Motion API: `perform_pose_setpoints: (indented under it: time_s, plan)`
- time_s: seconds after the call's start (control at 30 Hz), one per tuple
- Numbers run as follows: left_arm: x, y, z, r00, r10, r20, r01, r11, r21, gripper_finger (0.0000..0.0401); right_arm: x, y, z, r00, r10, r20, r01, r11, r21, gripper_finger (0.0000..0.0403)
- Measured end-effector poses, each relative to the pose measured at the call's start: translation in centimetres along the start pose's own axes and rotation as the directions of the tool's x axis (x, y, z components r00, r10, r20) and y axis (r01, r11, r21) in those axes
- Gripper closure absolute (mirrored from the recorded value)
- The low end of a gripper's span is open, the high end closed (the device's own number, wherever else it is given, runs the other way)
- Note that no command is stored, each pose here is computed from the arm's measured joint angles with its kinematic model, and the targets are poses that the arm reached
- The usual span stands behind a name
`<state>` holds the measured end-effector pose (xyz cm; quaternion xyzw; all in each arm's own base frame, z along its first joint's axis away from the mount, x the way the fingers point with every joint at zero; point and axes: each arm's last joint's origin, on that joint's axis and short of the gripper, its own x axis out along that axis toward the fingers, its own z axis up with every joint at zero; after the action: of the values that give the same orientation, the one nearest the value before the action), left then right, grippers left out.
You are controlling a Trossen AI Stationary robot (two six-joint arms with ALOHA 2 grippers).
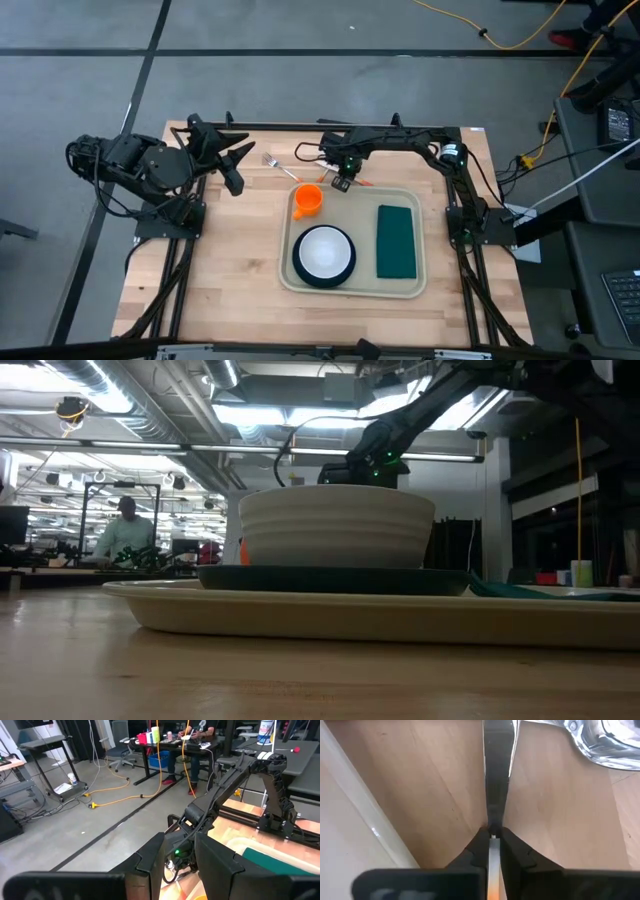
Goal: Set up tray
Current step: Put the orange knife on the green napkin
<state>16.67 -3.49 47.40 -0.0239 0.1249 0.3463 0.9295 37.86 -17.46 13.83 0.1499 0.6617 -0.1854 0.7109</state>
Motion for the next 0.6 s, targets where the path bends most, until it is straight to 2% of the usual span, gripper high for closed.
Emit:
perform_pose_setpoints:
  time_s: [0.1, 0.33, 0.6]
  plan:
    - [0.0, 0.0, 0.0, 1.000, 0.000, 0.000, 0.000, 1.000, 0.000, 0.0299, 0.0, 0.0, 0.0, 1.000, 0.000, 0.000, 0.000, 1.000, 0.001, 0.0367]
    - [0.0, 0.0, 0.0, 1.000, 0.000, 0.000, 0.000, 1.000, 0.000, 0.0299, -0.6, -0.2, 0.2, 1.000, -0.009, -0.008, 0.009, 1.000, 0.001, 0.0379]
    - [0.0, 0.0, 0.0, 1.000, -0.005, -0.002, 0.005, 1.000, 0.001, 0.0299, -4.4, -0.2, 1.9, 0.999, -0.008, 0.047, 0.009, 1.000, -0.016, 0.0379]
